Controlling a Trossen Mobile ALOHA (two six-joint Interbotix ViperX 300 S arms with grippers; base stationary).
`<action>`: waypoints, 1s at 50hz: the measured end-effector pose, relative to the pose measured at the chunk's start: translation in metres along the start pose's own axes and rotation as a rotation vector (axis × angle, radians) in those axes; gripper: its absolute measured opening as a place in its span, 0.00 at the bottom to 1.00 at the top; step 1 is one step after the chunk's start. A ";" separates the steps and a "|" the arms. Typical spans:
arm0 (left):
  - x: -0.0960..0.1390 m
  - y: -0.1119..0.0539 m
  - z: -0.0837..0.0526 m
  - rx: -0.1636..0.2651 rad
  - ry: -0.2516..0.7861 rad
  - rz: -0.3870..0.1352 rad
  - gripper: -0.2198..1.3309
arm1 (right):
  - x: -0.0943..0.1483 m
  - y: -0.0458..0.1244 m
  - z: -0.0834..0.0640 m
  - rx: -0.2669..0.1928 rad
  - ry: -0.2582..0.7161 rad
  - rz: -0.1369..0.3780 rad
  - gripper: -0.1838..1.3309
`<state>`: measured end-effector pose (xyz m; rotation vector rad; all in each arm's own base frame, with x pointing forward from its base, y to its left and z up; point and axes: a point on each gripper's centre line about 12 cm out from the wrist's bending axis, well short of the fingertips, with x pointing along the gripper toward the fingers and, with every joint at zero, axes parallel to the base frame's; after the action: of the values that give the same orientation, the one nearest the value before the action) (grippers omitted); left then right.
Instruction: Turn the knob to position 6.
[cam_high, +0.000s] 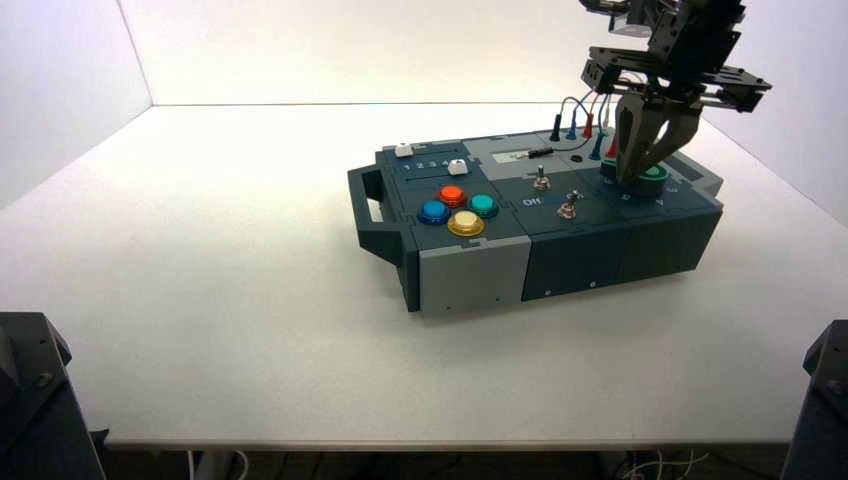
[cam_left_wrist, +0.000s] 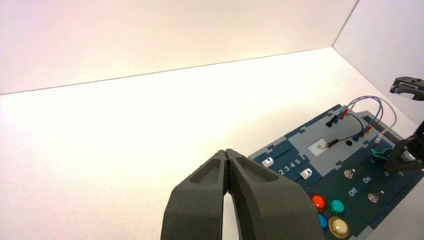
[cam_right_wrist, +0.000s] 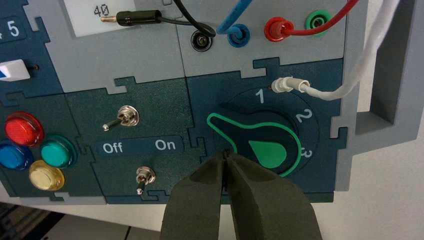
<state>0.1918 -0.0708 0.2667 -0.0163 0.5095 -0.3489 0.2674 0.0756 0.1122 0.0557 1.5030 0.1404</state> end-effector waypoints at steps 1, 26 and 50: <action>0.000 0.000 0.000 0.002 0.000 -0.001 0.04 | 0.000 0.000 0.000 -0.002 0.000 0.000 0.03; 0.000 0.000 0.000 0.002 0.000 0.000 0.04 | 0.001 0.000 0.000 -0.002 0.003 -0.002 0.03; 0.000 0.000 0.000 0.004 -0.001 -0.001 0.04 | 0.002 0.007 -0.001 -0.023 0.006 0.002 0.03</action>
<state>0.1916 -0.0710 0.2670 -0.0131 0.5076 -0.3507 0.2663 0.0824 0.1113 0.0386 1.5073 0.1596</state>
